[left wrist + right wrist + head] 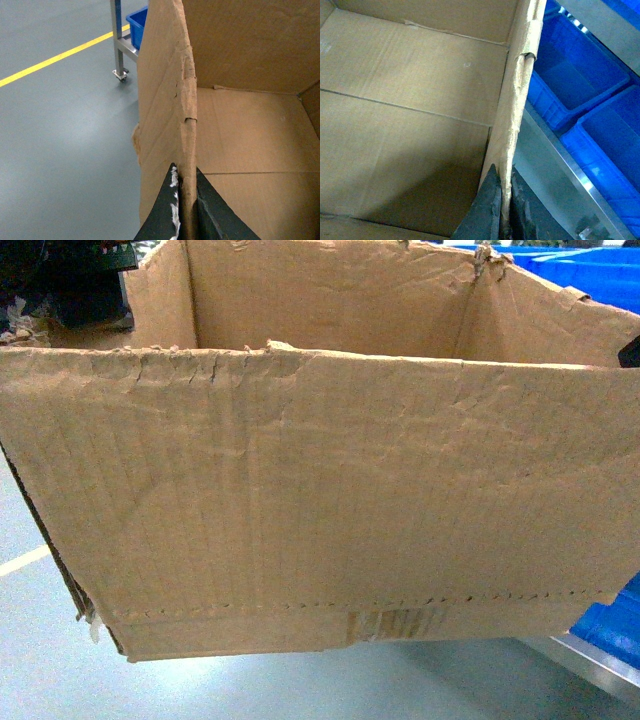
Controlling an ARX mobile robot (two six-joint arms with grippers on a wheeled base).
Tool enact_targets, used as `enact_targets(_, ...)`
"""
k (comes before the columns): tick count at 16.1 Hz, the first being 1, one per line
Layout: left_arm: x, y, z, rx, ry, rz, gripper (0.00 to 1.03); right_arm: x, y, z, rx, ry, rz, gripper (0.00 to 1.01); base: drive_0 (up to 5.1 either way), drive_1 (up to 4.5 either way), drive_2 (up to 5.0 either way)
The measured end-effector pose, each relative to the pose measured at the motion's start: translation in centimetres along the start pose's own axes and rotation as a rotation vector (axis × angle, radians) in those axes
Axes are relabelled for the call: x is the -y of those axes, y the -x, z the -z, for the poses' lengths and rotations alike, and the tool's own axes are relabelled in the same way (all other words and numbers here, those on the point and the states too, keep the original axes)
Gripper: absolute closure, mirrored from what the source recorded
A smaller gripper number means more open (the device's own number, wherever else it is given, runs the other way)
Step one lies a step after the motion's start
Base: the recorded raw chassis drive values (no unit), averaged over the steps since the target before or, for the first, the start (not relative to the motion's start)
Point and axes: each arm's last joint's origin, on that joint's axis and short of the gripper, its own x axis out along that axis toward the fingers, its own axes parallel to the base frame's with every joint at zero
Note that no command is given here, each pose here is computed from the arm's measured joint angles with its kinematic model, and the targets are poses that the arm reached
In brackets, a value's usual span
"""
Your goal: Sort boxes to right shelf from conveyor
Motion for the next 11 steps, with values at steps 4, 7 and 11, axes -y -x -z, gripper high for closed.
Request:
enact_targets(4,0.00,0.00,0.00,0.000,0.000,0.000,1.01,0.00,0.00,0.00,0.000,0.000,0.000,0.99,-1.2,-1.22,-1.2)
enact_targets(7,0.00,0.00,0.00,0.000,0.000,0.000,1.01,0.00,0.00,0.00,0.000,0.000,0.000,0.99,-1.2,-1.22,-1.2)
enact_targets(11,0.00,0.00,0.00,0.000,0.000,0.000,1.01,0.00,0.00,0.00,0.000,0.000,0.000,0.99,-1.2,-1.17,-1.2)
